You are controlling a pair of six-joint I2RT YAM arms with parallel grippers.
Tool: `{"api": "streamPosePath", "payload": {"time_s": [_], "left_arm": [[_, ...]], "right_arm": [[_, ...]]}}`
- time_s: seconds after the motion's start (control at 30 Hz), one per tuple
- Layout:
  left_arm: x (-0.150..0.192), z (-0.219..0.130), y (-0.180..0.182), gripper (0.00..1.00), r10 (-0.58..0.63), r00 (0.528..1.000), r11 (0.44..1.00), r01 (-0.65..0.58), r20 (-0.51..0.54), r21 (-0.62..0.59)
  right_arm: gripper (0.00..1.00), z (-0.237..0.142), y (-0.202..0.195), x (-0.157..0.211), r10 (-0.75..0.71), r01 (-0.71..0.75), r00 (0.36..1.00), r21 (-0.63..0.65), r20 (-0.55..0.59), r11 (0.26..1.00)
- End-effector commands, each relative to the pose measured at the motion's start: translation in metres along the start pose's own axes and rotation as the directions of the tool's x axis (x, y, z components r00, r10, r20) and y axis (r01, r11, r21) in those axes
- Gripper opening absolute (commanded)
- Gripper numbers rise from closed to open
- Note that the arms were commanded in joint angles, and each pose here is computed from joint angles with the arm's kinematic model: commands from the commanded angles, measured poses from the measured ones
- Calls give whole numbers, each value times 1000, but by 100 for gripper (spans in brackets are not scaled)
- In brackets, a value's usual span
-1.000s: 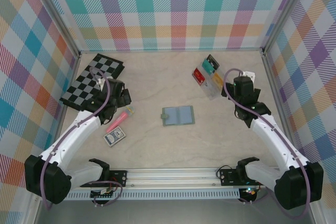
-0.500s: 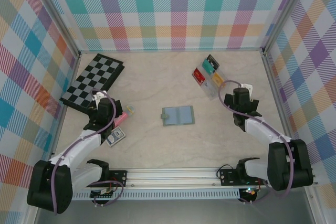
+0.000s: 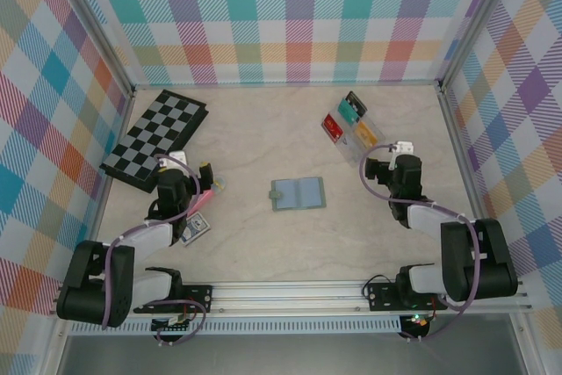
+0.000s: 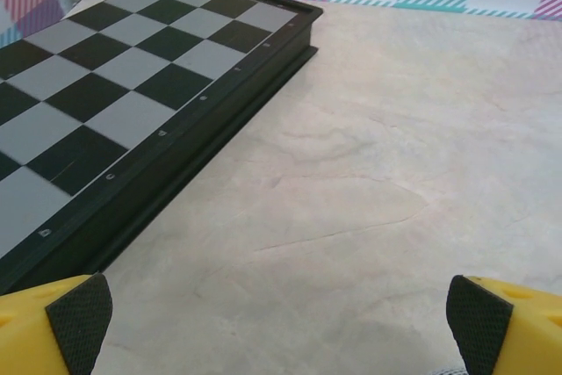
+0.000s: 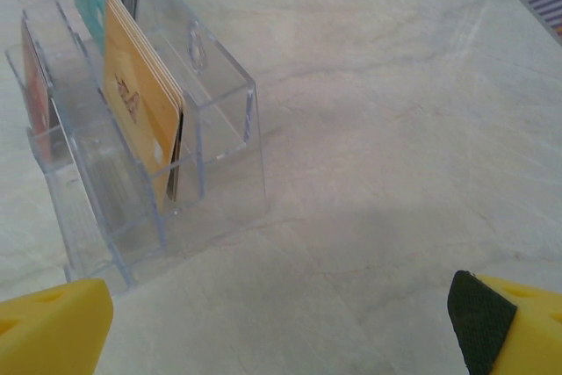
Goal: Take the credit cards out of the card holder
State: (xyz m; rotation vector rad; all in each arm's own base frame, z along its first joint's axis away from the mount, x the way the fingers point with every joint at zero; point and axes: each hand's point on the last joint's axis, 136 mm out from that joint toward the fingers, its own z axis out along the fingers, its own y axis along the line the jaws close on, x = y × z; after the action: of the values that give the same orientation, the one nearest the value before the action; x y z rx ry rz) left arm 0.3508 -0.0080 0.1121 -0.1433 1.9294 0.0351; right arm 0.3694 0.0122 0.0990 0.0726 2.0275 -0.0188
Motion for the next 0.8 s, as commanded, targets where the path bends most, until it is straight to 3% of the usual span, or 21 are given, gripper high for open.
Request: {"api": "streamPosePath", "payload": {"time_s": [0.0, 0.37, 0.77], "left_arm": [[-16, 5, -3, 100, -13, 995, 999, 8, 96, 50], [11, 41, 19, 100, -85, 996, 996, 86, 34, -14], [12, 52, 12, 100, -13, 1000, 997, 12, -24, -75]], "right_arm": [[100, 1, 9, -22, -11, 21, 993, -81, 118, 996], [100, 22, 10, -7, -4, 15, 996, -120, 93, 993], [100, 28, 8, -4, 11, -3, 998, -131, 59, 991]]}}
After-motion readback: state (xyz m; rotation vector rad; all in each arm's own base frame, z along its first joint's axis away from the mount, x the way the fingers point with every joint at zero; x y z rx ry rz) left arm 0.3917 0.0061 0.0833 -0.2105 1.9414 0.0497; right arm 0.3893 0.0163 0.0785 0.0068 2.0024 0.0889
